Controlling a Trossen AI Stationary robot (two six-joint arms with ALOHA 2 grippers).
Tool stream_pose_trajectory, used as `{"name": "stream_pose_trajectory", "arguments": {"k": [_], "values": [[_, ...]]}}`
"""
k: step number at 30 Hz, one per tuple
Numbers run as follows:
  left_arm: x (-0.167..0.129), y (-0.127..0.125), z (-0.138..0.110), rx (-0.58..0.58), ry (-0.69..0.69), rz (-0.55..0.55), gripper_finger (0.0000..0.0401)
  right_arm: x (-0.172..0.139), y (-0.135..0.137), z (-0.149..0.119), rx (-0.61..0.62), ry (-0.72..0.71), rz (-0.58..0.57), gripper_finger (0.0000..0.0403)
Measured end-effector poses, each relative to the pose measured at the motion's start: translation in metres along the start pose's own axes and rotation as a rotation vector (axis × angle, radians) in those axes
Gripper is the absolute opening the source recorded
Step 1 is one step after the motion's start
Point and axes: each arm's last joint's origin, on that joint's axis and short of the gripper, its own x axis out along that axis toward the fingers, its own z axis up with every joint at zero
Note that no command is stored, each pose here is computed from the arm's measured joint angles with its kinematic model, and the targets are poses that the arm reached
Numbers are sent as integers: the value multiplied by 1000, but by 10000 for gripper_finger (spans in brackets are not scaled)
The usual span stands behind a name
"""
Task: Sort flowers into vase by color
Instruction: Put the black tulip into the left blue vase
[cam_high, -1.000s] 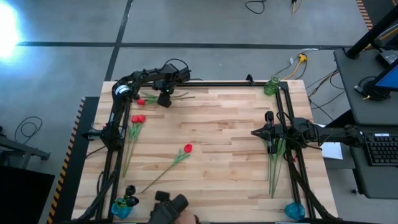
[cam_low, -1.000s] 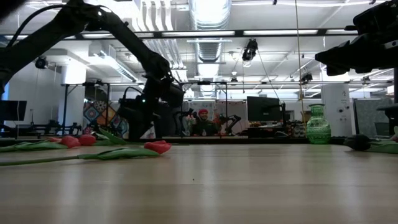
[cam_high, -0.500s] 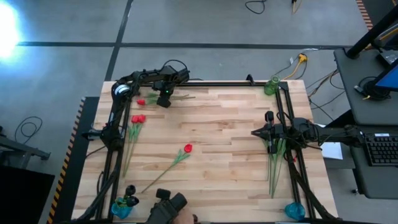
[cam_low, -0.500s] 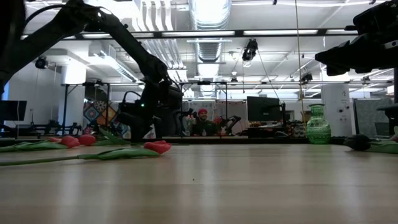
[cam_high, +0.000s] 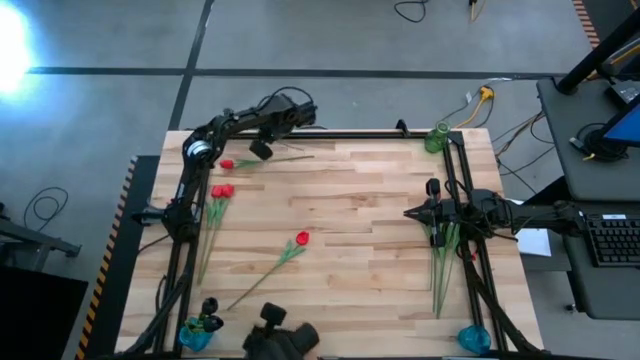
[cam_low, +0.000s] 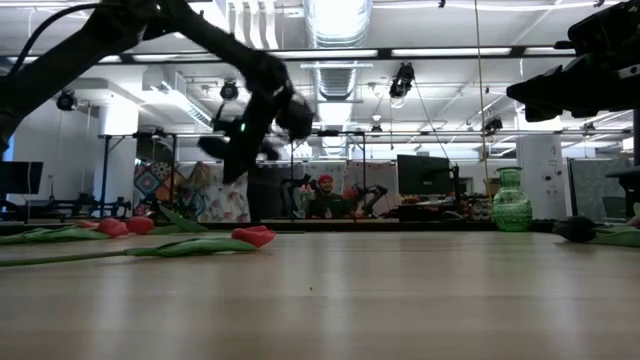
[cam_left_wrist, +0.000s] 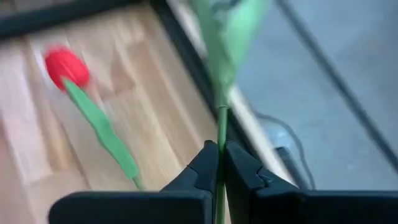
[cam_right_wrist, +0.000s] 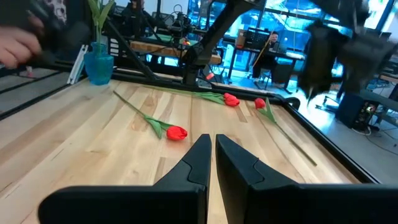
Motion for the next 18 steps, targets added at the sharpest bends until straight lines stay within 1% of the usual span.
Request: {"name": "stream_pose_trajectory", "arguments": {"k": [3, 5, 6, 8, 13, 18], "values": [[-38, 5, 5, 36, -52, -54, 0, 0, 0, 0, 1, 0, 0, 18], [-58, 7, 1, 65, -44, -138, 0, 0, 0, 0, 0, 0, 0, 18], [-68, 10, -1, 105, -43, -159, 0, 0, 0, 0, 2, 0, 0, 18], [-87, 14, -6, 145, -23, -220, 0, 0, 0, 0, 0, 0, 0, 18], [-122, 35, -22, 340, 1, -308, 0, 0, 0, 0, 1, 0, 0, 18], [-150, 66, -43, 431, -43, -417, 0, 0, 0, 0, 0, 0, 0, 18]]}}
